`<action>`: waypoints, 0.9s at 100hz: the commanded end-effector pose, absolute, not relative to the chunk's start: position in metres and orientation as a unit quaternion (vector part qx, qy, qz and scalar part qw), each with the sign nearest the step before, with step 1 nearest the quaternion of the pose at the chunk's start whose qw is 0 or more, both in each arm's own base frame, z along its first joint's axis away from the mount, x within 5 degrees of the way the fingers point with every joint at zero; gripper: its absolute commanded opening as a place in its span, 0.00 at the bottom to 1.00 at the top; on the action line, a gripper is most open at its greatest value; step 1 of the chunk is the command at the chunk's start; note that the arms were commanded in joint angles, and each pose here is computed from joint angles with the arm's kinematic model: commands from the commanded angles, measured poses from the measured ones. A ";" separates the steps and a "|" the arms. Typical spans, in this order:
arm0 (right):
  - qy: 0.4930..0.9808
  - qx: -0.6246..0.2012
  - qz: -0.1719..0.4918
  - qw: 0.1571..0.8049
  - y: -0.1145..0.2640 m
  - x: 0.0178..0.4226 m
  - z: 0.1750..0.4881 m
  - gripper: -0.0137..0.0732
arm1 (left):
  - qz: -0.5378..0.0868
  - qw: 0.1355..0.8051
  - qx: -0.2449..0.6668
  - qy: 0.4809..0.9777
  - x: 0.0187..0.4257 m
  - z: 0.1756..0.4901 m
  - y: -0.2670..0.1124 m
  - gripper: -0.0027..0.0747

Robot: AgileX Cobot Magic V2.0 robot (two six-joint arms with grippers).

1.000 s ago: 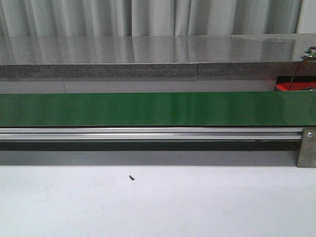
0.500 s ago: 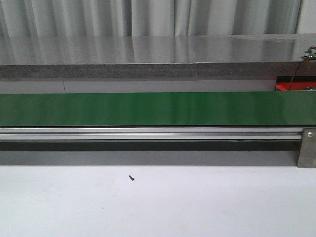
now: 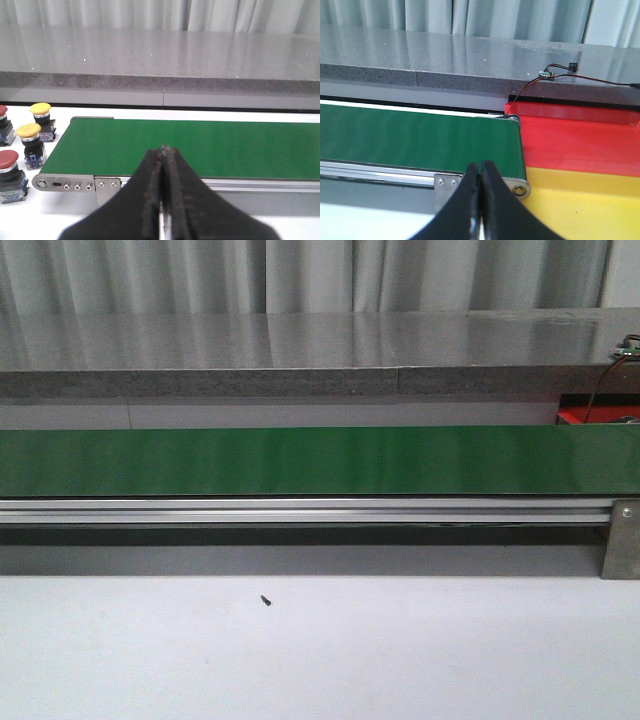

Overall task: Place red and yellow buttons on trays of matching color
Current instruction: 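Move the left gripper over a yellow push-button on the table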

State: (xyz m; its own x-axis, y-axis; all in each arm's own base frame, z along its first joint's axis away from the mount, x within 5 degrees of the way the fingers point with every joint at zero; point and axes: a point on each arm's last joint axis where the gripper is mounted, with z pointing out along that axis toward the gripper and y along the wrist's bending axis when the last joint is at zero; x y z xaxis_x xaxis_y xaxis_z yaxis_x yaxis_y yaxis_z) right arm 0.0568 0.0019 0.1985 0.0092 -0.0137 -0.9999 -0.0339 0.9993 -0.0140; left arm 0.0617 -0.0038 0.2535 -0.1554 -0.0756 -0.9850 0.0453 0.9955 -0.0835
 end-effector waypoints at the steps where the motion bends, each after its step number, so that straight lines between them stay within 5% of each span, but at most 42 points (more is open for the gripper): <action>1: 0.660 -0.019 0.000 0.751 0.002 0.054 0.213 0.08 | -0.055 0.639 -0.012 0.767 0.069 0.289 -0.005 0.01; 31: 0.660 -0.019 0.000 0.751 0.002 0.054 0.213 0.08 | -0.045 0.461 -0.010 0.886 0.105 0.332 -0.008 0.01; 71: 0.660 -0.019 0.000 0.751 0.002 0.054 0.213 0.08 | -0.031 0.408 0.014 0.912 0.132 0.328 -0.010 0.02; 81: 0.660 -0.019 0.000 0.751 0.002 0.054 0.213 0.08 | -0.032 0.408 0.014 0.912 0.132 0.328 -0.010 0.15; 90: 0.660 -0.019 0.000 0.751 0.002 0.054 0.213 0.08 | -0.037 0.408 0.012 0.912 0.132 0.328 -0.011 0.42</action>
